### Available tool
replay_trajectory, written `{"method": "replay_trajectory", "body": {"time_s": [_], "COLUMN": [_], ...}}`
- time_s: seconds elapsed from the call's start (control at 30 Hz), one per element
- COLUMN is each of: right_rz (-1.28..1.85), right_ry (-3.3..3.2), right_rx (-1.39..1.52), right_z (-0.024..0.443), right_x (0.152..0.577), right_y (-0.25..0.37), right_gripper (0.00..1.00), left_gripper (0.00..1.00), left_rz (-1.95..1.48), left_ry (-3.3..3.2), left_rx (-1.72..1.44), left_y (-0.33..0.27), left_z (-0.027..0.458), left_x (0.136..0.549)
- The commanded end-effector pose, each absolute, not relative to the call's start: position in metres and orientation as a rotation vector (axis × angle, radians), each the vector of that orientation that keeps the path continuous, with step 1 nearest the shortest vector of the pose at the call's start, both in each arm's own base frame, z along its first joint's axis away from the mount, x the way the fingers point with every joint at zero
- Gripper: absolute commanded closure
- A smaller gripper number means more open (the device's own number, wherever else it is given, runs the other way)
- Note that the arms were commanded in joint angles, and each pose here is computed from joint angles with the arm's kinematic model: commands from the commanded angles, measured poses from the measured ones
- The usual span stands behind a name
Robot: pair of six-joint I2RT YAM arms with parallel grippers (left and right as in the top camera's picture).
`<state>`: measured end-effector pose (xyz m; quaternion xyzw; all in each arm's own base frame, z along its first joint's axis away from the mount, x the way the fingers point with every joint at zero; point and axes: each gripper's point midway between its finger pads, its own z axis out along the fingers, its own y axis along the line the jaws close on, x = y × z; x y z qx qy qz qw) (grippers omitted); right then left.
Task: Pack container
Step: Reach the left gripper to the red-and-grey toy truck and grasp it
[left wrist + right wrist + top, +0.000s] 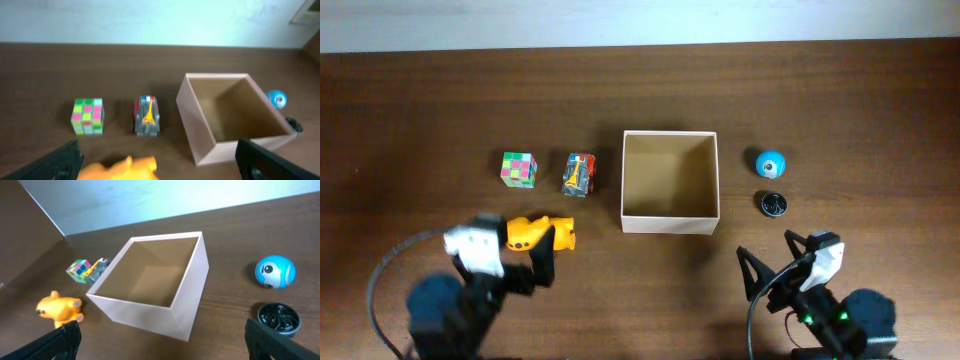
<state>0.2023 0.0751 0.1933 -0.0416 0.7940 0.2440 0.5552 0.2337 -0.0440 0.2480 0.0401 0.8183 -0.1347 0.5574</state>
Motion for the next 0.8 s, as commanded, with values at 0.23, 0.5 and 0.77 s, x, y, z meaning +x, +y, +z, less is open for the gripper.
{"method": "replay_trajectory", "body": {"time_s": [0.23, 0.5, 0.77], "right_rz": [0.439, 0.520, 0.415], "right_ry": [2.223, 2.472, 2.775], "right_rx": [-0.011, 0.028, 0.261], "right_z": [0.241, 0.250, 0.183], "right_x": [0.235, 0.273, 0.277], "right_y": [0.056, 0.064, 0.046], "right_gripper": [0.01, 0.01, 0.02], "left_gripper": [0.01, 0.01, 0.01], "left_rz": [-0.373, -0.565, -0.299], "left_ry": [2.214, 2.326, 2.733], "left_rx": [0.261, 0.359, 0.215], "left_y": [-0.074, -0.125, -0.109], "left_z": [0.320, 0.289, 0.178], "left_x": [0.321, 0.369, 0.376]}}
